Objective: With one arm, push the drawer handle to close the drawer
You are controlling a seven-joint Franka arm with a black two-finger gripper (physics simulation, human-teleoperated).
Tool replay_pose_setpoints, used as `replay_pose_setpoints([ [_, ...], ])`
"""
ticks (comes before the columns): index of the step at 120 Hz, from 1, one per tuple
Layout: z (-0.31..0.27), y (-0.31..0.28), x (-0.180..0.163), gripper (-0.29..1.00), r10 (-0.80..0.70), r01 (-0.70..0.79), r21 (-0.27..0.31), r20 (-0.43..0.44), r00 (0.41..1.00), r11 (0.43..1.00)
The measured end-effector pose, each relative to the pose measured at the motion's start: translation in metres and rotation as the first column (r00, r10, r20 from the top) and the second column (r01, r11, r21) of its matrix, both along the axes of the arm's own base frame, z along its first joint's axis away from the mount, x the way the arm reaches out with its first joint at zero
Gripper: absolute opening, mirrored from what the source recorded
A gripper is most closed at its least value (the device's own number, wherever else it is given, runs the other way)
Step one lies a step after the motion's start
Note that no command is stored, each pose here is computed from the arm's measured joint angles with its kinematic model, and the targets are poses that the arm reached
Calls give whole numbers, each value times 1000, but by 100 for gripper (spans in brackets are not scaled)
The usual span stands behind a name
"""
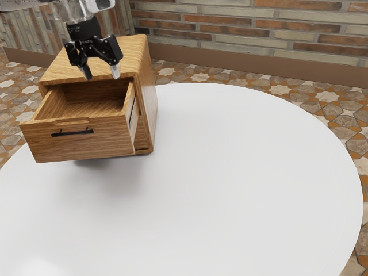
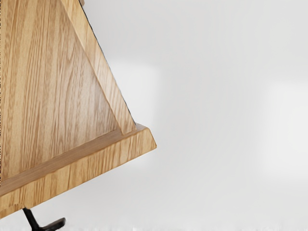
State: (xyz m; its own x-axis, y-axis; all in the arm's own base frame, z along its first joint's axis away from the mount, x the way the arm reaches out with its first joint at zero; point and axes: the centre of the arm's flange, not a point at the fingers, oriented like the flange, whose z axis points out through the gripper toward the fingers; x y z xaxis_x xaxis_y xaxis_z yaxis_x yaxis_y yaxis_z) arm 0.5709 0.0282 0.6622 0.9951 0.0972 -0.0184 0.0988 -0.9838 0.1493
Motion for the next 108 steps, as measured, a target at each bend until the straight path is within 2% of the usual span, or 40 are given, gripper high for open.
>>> replay_pose_setpoints([
  [12,-5,-10,-2,70,-9,9,13,-9,1000,1000],
  [16,-1,-22,-16,70,-26,27,18,-5,1000,999],
  [25,5,-46,-94,70,-51,51,33,-7,999,998],
  [37,-11,-27,-208,70,42,-42,58,3,999,997],
  [46,-36,-14,-242,64,105,-103,81,-18,994,991],
  [61,-69,-8,-249,38,154,-147,120,-53,987,982],
  [76,-91,-7,-241,17,195,-185,128,-74,978,974],
  [92,-104,-13,-220,4,227,-217,131,-64,972,967],
  [108,-107,-9,-197,-2,266,-261,119,-20,964,958],
])
